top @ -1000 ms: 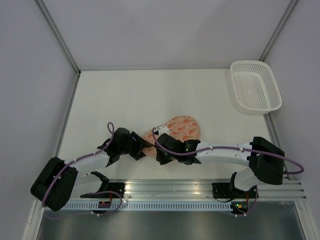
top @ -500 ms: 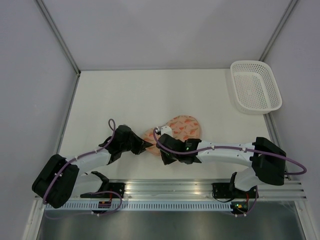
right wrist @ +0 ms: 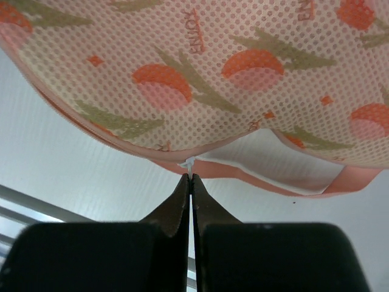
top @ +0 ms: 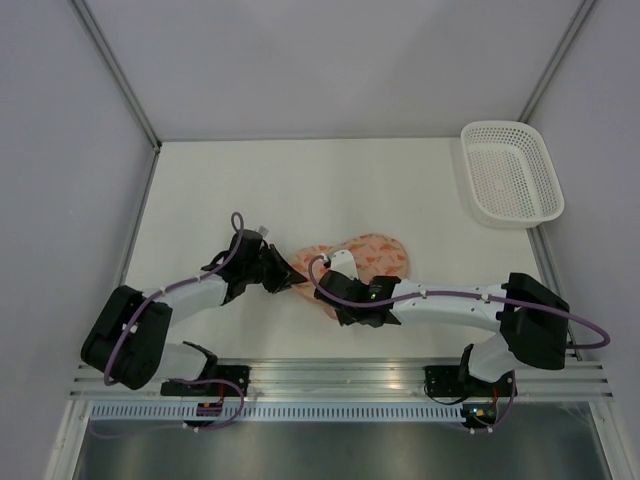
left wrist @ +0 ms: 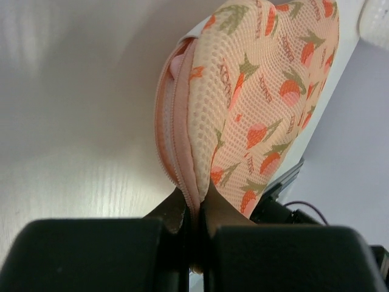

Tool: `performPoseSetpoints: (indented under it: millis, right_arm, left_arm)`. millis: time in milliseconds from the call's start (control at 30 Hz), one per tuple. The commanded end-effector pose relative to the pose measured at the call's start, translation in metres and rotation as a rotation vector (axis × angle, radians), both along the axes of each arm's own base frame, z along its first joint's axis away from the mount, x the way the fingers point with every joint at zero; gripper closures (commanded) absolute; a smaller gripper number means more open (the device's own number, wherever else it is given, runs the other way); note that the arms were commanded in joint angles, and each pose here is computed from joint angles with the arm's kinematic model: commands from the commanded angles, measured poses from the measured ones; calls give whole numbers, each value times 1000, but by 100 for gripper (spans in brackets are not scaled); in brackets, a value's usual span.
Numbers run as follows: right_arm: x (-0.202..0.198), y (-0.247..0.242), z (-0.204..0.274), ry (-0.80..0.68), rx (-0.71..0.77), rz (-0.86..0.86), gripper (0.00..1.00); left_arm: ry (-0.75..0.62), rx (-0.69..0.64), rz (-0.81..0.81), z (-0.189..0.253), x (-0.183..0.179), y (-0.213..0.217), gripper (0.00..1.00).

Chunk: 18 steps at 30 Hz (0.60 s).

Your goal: Unzip the laundry bag and remove the bra

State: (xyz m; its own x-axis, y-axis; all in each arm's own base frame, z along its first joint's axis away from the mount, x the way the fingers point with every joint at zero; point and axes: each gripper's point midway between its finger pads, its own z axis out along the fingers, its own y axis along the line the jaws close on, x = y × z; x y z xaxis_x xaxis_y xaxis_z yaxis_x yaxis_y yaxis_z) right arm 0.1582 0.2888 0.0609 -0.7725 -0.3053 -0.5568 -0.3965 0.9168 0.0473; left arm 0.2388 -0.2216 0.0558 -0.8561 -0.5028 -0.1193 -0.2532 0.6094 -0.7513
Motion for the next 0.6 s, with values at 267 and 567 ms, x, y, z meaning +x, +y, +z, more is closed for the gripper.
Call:
performPoseSetpoints:
  millis: [267,567]
  right_arm:
    - [36,-37,-25,-35,-164,-90,100]
    - [52,-72,-22,-62,-248,-226,100]
  left_arm:
    - [-86,20,-374,4,-6,-14,98]
    - [-96,148,-285,7,32,24,98]
